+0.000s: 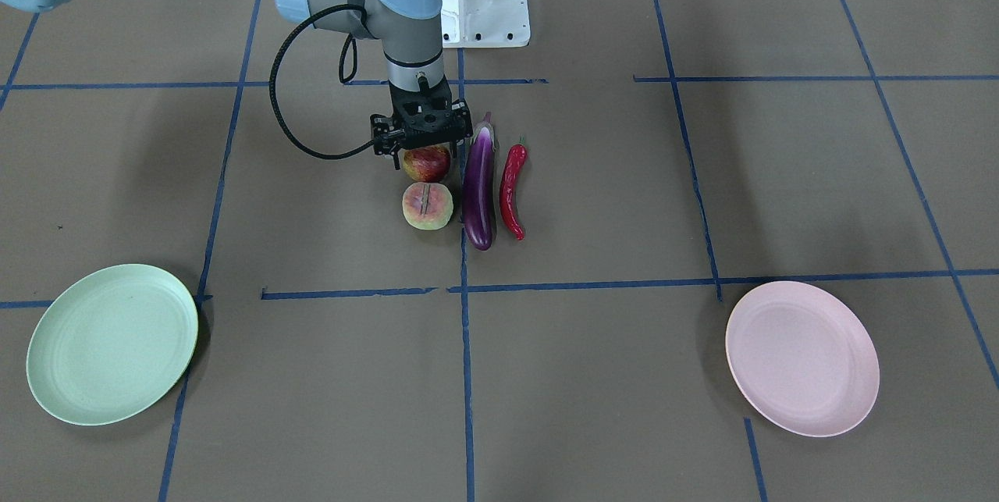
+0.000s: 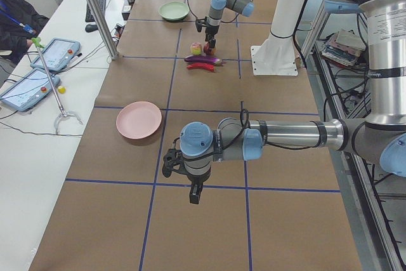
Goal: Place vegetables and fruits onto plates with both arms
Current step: 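Move the right gripper down onto the red pomegranate and close it, then lift the pomegranate with the right gripper and carry it over the green plate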
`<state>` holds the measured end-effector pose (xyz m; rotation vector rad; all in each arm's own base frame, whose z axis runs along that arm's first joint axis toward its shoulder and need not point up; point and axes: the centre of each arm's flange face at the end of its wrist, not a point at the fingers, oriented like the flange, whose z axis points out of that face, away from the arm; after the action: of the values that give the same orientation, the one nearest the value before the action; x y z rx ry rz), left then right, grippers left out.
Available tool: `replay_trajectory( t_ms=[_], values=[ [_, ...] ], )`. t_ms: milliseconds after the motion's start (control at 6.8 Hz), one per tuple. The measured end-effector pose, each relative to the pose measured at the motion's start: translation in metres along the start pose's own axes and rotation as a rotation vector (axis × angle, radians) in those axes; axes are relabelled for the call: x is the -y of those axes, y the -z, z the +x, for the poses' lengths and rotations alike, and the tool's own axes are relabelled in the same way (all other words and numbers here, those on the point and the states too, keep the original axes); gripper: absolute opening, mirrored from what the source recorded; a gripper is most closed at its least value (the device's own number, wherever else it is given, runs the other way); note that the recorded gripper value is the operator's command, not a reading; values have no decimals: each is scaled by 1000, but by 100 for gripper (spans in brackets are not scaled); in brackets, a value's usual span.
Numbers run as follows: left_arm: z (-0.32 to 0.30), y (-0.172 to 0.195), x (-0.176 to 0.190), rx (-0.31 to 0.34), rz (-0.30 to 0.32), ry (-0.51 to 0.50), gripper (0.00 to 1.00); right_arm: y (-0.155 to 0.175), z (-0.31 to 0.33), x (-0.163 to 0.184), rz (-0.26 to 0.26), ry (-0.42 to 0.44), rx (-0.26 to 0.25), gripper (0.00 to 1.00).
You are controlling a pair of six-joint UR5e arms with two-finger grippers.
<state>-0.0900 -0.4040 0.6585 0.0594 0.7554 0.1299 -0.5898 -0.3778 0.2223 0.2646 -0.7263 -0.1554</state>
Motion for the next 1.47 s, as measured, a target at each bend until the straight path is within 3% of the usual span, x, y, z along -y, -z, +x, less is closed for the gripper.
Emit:
replay_trajectory(
  t_ms=[147, 294, 588, 882, 1176, 1471],
  values=[
    [0, 0, 0, 0, 0, 0, 100, -5, -1, -1, -7, 3, -7, 15],
    [-1, -1, 0, 0, -1, -1, 100, -6, -3, 0, -12, 4, -9, 4],
    [0, -1, 0, 0, -1, -2, 100, 11, -5, 5, -8, -3, 12, 3],
    [0, -1, 0, 0, -1, -3, 100, 67, 23, 34, -23, -42, 43, 3],
    [0, -1, 1, -1, 0, -5, 100, 106, 103, 97, -28, -25, 54, 3],
    [1, -1, 1, -1, 1, -6, 100, 109, 225, 162, -63, 89, 21, 2]
  ],
)
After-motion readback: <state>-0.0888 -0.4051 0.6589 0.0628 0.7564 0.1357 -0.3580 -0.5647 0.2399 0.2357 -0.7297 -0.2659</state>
